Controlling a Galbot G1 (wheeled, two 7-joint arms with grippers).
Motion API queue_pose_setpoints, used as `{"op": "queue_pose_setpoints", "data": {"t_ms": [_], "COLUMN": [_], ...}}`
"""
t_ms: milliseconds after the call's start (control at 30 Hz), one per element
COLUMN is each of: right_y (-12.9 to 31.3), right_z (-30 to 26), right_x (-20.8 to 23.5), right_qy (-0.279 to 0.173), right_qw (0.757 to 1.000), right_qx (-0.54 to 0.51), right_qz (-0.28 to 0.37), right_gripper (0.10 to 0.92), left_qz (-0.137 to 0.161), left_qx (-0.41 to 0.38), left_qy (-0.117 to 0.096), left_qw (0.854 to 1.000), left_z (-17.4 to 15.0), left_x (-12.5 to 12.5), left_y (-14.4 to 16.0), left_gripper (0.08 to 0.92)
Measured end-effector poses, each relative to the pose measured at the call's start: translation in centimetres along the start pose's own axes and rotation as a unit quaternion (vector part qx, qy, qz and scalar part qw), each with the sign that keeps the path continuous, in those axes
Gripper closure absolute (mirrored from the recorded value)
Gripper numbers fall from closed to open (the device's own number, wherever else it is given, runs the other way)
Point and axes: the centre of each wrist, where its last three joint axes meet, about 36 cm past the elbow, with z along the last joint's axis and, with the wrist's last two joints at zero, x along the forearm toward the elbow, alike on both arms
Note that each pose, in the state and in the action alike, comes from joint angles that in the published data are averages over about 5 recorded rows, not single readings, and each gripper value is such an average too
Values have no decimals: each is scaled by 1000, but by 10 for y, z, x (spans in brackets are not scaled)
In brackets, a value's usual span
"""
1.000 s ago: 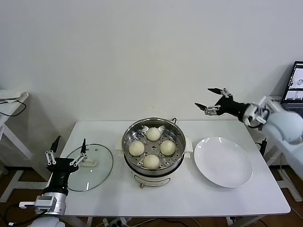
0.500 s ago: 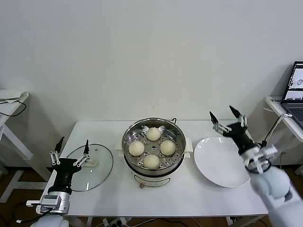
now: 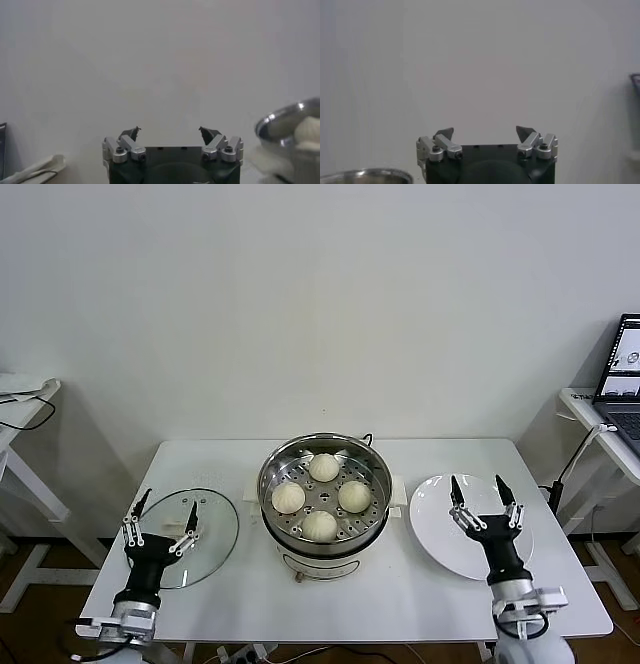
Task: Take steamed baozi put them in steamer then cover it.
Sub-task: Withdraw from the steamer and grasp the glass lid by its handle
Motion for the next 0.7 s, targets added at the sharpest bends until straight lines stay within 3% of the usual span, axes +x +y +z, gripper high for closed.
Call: {"op": "queue_pose_setpoints", "data": {"t_ms": [233, 467, 700], "right_y": [11, 18, 21], "right_z": [14, 22, 27], "right_x": [14, 20, 24], "right_qy": [5, 9, 11], "right_qw": [1000, 999, 999], "right_qx": [-11, -19, -22], "right_qz": [18, 26, 32], "right_gripper": [200, 200, 200], "left_qz": [14, 38, 62], "left_qx": [-172, -304, -384], "left_qy": [3, 1, -2], "left_qw": [985, 952, 921], "left_z": [41, 78, 105], "left_x": [4, 7, 4], "left_y": [-6, -8, -13], "left_gripper": [177, 177, 177]}}
